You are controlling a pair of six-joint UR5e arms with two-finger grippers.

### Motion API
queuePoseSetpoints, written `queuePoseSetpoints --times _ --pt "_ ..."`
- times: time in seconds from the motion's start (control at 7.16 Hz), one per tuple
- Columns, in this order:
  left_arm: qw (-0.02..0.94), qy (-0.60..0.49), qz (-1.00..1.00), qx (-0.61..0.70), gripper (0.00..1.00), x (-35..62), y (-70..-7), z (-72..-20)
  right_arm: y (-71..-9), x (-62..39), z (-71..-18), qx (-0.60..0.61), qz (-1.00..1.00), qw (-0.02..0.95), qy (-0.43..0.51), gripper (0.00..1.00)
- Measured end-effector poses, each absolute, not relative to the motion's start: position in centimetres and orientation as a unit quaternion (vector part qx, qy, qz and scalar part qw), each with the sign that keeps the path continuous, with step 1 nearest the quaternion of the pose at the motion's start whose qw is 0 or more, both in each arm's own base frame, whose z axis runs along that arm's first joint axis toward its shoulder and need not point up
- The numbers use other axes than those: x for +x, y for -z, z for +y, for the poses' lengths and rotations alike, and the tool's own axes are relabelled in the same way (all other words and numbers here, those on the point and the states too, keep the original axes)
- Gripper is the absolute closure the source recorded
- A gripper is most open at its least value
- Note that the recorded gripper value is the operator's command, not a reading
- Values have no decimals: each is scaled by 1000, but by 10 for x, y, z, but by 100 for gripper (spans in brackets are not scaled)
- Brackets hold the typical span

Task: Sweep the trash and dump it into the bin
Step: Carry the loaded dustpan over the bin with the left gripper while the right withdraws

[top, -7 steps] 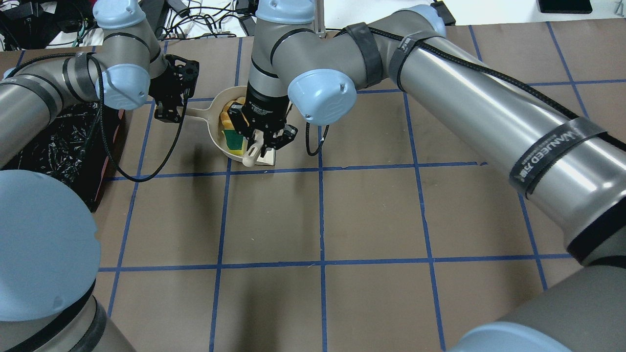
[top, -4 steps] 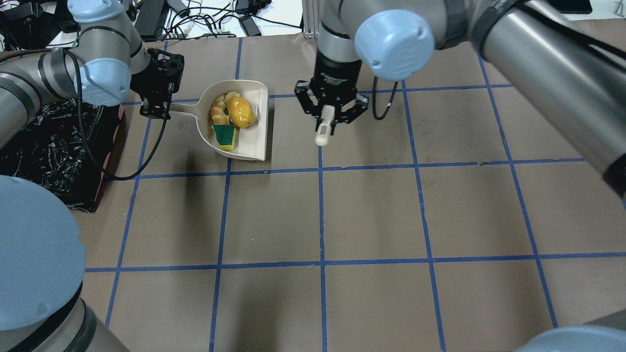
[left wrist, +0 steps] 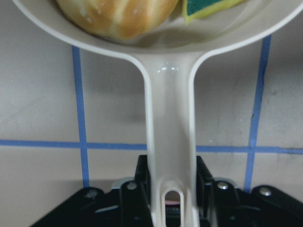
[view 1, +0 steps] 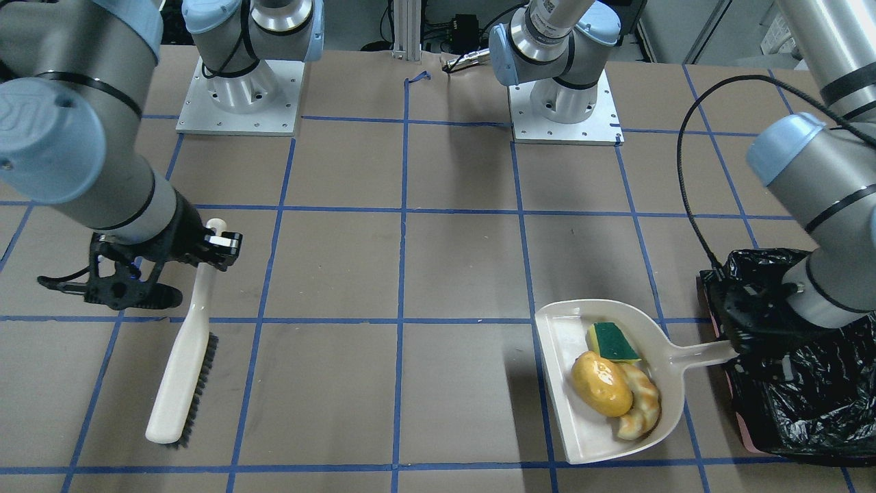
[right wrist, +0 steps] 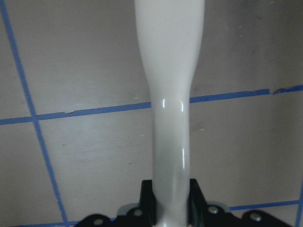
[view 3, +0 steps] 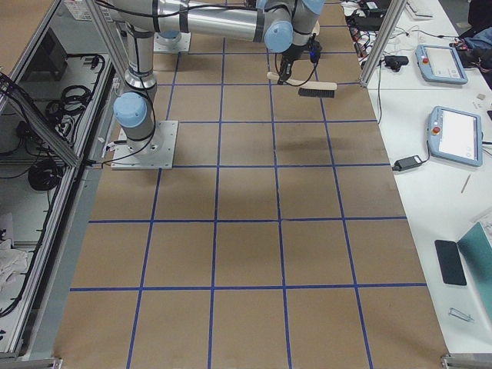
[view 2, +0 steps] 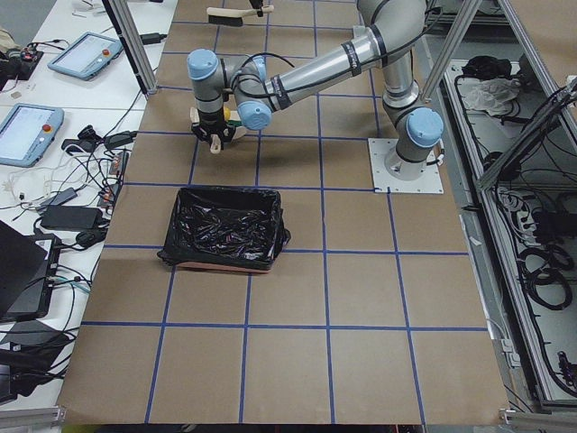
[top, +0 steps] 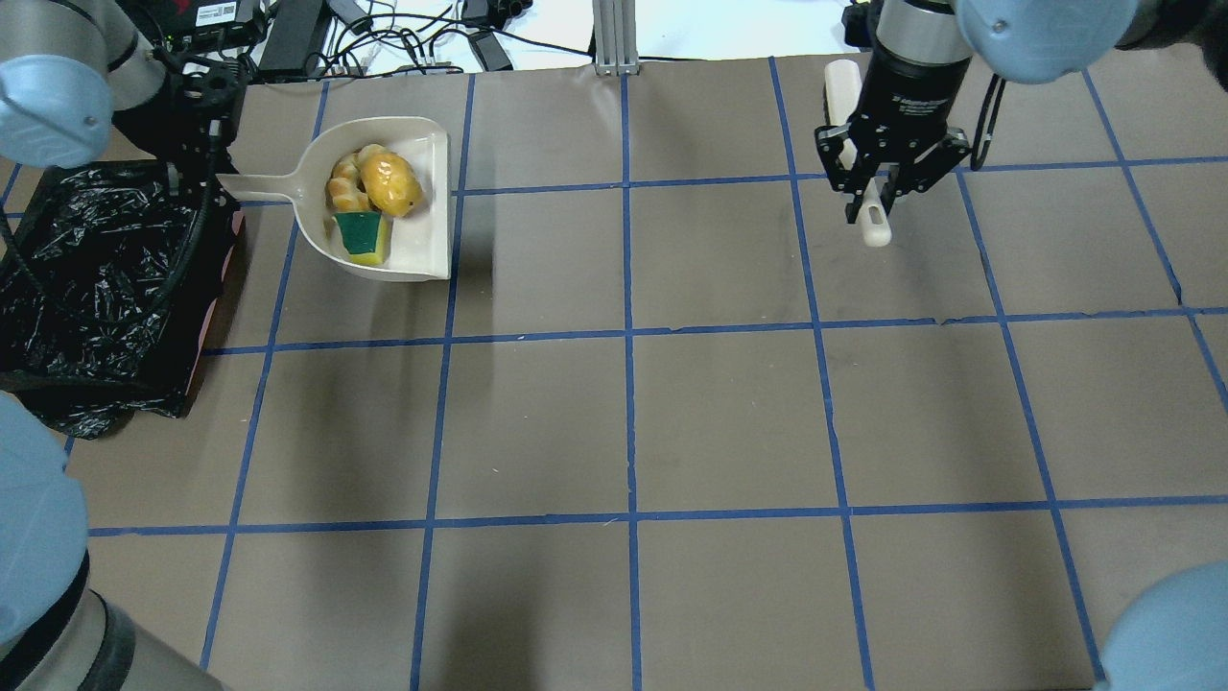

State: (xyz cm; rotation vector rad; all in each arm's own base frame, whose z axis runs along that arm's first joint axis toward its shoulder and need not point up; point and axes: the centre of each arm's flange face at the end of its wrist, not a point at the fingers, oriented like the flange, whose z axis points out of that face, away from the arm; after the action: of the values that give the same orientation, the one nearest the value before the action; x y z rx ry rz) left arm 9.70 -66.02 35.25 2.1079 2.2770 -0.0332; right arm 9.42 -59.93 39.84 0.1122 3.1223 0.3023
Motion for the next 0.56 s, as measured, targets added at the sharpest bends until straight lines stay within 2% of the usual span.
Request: queuePoseSetpoints --times 0.28,0.56 --pt "21 19 749 662 100 154 -372 -648 -371 -9 -601 41 993 14 -112 100" --pt "14 35 751 659 100 235 -386 -625 -310 -76 -584 50 993 23 -104 100"
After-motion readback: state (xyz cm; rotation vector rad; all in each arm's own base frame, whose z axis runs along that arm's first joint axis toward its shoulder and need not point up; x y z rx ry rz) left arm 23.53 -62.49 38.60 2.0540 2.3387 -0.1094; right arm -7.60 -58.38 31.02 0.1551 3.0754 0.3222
